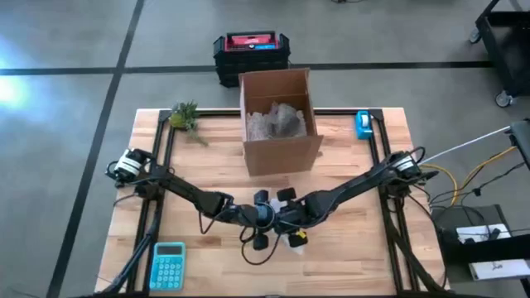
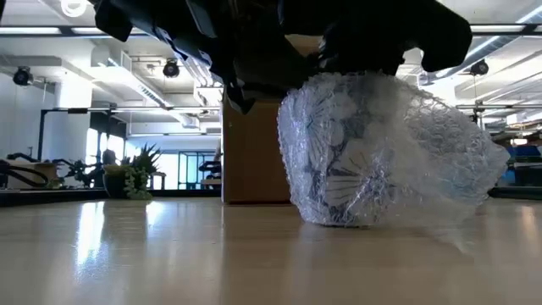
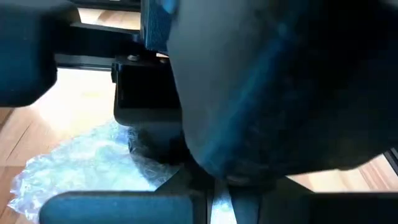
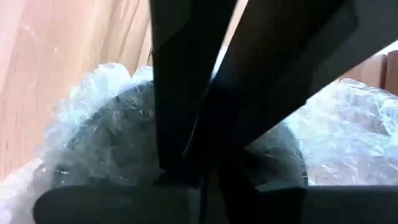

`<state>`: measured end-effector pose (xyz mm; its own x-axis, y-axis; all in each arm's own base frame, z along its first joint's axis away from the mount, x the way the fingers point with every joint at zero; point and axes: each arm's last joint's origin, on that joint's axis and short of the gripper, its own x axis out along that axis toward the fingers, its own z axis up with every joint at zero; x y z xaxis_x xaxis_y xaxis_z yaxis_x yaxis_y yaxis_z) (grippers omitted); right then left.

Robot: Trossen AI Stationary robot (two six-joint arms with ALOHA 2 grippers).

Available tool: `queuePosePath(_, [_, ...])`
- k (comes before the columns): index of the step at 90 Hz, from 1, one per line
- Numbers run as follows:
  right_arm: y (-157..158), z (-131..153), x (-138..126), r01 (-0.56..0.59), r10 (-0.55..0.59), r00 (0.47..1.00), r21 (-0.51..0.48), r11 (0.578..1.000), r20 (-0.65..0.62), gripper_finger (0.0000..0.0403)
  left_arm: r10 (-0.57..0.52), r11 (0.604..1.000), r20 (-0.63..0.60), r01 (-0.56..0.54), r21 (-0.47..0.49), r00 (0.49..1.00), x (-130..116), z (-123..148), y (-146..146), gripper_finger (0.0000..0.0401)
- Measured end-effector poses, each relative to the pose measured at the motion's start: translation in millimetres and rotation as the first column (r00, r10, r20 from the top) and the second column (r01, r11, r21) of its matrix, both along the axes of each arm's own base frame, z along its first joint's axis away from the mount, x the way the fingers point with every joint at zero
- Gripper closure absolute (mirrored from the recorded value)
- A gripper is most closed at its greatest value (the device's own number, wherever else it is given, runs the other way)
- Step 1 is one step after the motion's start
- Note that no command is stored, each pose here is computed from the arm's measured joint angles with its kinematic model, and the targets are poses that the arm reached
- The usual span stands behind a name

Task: Wrap mug
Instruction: Wrap the white mug with the bubble wrap, then put the wrapped white mug into the cardboard box

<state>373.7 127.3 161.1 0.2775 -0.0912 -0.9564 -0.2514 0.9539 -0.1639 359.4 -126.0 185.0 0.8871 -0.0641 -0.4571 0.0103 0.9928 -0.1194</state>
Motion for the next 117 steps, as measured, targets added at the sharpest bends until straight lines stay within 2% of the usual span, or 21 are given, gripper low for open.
queuePosePath(22, [1,45,-9,0.005,-0.006,0.999,0.04,0.999,0.032,0.0385,-0.001,1.0,-0.003,0.001,0.001,1.0,0,0,0,0.0379])
queuePosePath(35, [3,65,-17,0.071,-0.077,0.997,0.184,0.98,0.027,0.0384,-0.001,1.0,-0.002,0.001,0.001,1.0,0,0,0,0.0379])
queuePosePath(46, [6,64,-20,0.04,-0.037,0.999,0.248,0.968,-0.017,0.0375,-0.001,1.0,-0.003,0.001,0.001,1.0,0,0,0,0.0379])
queuePosePath(63, [16,66,-21,-0.045,0.046,0.999,0.283,0.958,0.005,0.0305,0.0,1.0,-0.003,0.0,-0.002,1.0,0,0,0,0.0379])
queuePosePath(88, [22,69,-20,-0.076,0.063,0.997,0.295,0.953,0.054,0.0184,-0.006,1.0,-0.003,0.006,-0.006,1.0,0,0,0,0.0379])
queuePosePath(95, [23,70,-16,-0.086,0.057,0.993,0.289,0.954,0.106,0.0163,-0.006,1.0,-0.003,0.006,-0.006,1.0,0,0,0,0.0379])
queuePosePath(104, [21,65,-15,-0.085,0.054,0.989,0.225,0.971,0.139,0.0143,-0.006,1.0,-0.003,0.006,-0.006,1.0,0,0,0,0.0379])
queuePosePath(117, [20,53,-14,-0.063,0.042,0.992,0.174,0.983,0.117,0.0128,-0.006,1.0,-0.004,0.006,-0.006,1.0,0,0,0,0.0379])
